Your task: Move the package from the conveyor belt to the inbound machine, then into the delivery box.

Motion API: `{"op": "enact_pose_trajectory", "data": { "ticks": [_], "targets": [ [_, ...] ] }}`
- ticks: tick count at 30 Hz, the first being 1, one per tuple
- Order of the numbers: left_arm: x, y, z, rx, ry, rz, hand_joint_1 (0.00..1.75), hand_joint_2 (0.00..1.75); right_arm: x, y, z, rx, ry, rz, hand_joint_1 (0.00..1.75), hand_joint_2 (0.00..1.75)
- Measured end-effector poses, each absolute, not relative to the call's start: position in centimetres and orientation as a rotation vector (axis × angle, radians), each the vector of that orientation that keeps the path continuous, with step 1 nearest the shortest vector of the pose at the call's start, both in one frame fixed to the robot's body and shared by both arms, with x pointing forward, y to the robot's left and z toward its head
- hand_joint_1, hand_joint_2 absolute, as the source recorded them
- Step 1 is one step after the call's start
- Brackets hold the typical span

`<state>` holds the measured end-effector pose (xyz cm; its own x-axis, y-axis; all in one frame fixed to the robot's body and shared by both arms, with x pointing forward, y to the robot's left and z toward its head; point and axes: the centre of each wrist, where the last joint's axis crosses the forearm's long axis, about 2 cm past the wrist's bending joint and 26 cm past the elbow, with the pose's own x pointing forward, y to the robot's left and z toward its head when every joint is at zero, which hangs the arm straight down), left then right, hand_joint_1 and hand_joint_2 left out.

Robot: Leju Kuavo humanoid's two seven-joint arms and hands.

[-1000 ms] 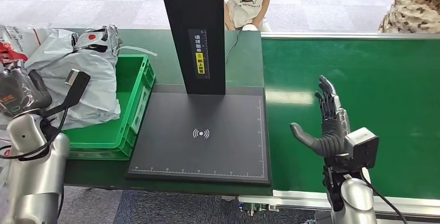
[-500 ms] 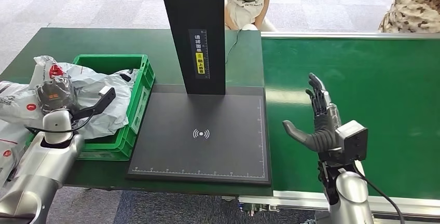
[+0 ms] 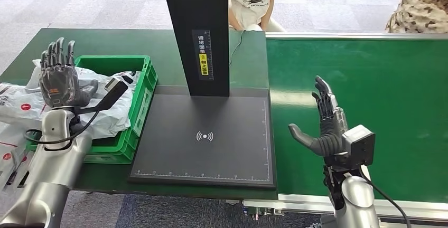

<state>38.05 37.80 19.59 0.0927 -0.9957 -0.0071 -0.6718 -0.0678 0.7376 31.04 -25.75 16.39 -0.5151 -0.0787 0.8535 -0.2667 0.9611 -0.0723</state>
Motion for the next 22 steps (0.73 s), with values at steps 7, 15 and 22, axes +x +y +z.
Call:
{"op": "enact_pose_trajectory", "data": {
  "ticks": [7, 15, 22],
  "targets": [
    [35.0, 32.1, 20.1, 1.254, -2.183, -0.313, 0.00, 1.75, 31.1, -25.2, 16.2, 0.279, -2.117, 0.235, 0.00, 1.75],
    [32.2, 24.1, 17.1, 0.205, -2.282, 0.060, 0.00, 1.75, 32.7, -22.6, 15.6, 0.351, -2.133, 0.283, 0.00, 1.75],
    [31.1, 20.4, 14.8, -0.332, -2.077, 0.027, 0.00, 1.75, 33.3, -21.2, 14.4, 0.477, -2.051, 0.241, 0.00, 1.75]
  ]
}}
